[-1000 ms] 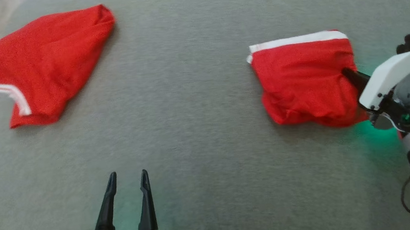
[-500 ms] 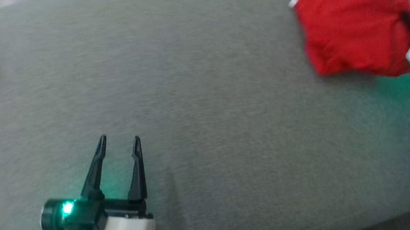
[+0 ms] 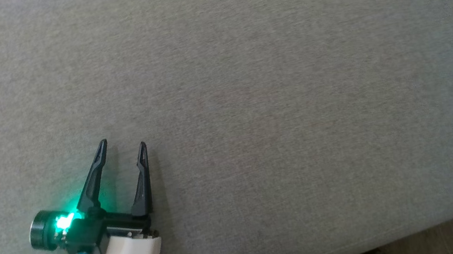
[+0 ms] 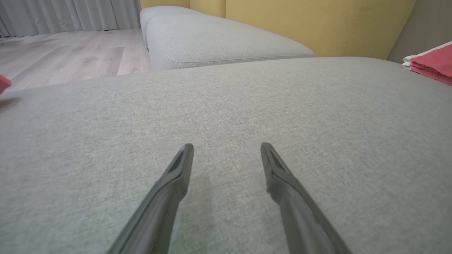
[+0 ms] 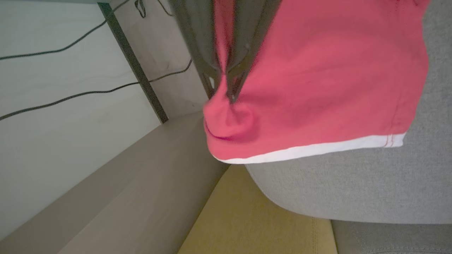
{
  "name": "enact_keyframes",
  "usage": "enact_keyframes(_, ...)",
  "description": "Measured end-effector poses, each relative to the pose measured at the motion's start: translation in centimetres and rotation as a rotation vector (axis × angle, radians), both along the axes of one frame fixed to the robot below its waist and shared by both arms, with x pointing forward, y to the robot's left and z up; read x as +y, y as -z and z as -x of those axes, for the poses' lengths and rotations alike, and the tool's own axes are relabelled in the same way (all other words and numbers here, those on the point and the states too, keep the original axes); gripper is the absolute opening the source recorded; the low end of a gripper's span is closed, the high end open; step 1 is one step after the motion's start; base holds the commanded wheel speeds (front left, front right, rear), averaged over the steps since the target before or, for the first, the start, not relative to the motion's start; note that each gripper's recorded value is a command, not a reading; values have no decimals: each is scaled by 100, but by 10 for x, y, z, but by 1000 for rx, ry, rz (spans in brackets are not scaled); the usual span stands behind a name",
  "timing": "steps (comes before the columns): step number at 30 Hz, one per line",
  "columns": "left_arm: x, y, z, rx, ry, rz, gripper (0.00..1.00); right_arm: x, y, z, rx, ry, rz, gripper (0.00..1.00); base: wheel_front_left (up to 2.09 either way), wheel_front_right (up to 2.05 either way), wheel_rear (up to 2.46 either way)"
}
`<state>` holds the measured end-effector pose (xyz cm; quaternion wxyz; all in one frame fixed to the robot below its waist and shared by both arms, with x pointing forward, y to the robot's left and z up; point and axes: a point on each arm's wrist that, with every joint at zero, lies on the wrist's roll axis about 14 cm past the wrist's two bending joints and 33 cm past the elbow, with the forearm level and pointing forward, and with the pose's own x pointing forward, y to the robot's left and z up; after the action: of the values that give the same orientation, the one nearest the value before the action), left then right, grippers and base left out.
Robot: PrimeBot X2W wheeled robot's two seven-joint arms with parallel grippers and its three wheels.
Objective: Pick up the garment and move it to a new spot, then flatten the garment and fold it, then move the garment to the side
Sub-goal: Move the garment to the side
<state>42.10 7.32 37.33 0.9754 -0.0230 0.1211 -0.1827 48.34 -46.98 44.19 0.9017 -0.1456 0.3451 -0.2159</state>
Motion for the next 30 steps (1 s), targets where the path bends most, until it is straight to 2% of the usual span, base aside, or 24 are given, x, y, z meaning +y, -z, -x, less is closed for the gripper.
enact_keyframes(1, 3, 0, -1, -1, -9, -4, 100, -3, -2, -3, -7, -1, 19, 100, 0, 0, 0)
enact_keyframes(8, 9, -1, -2, -6, -34, -10, 100, 2, -12, -20, -54, -71, 120, 100, 0, 0, 0)
enact_keyframes(12, 11, -8, -2, -17, -55, -1, 100, 20, -40, -38, -207, -131, 141, 100, 0, 0, 0)
enact_keyframes(16, 13, -32, -1, -59, -92, 38, 100, 63, -74, -52, -380, -251, 146, 100, 0, 0, 0)
enact_keyframes(21, 23, -51, 20, -79, -142, 58, 100, 104, -81, -34, -456, -357, 127, 100, 0, 0, 0)
enact_keyframes(25, 38, -62, 43, -89, -193, 59, 100, 151, -72, -11, -517, -438, 46, 100, 0, 0, 0)
enact_keyframes(30, 58, -79, 67, -128, -255, 58, 100, 201, -51, 34, -557, -513, -59, 100, 0, 0, 0)
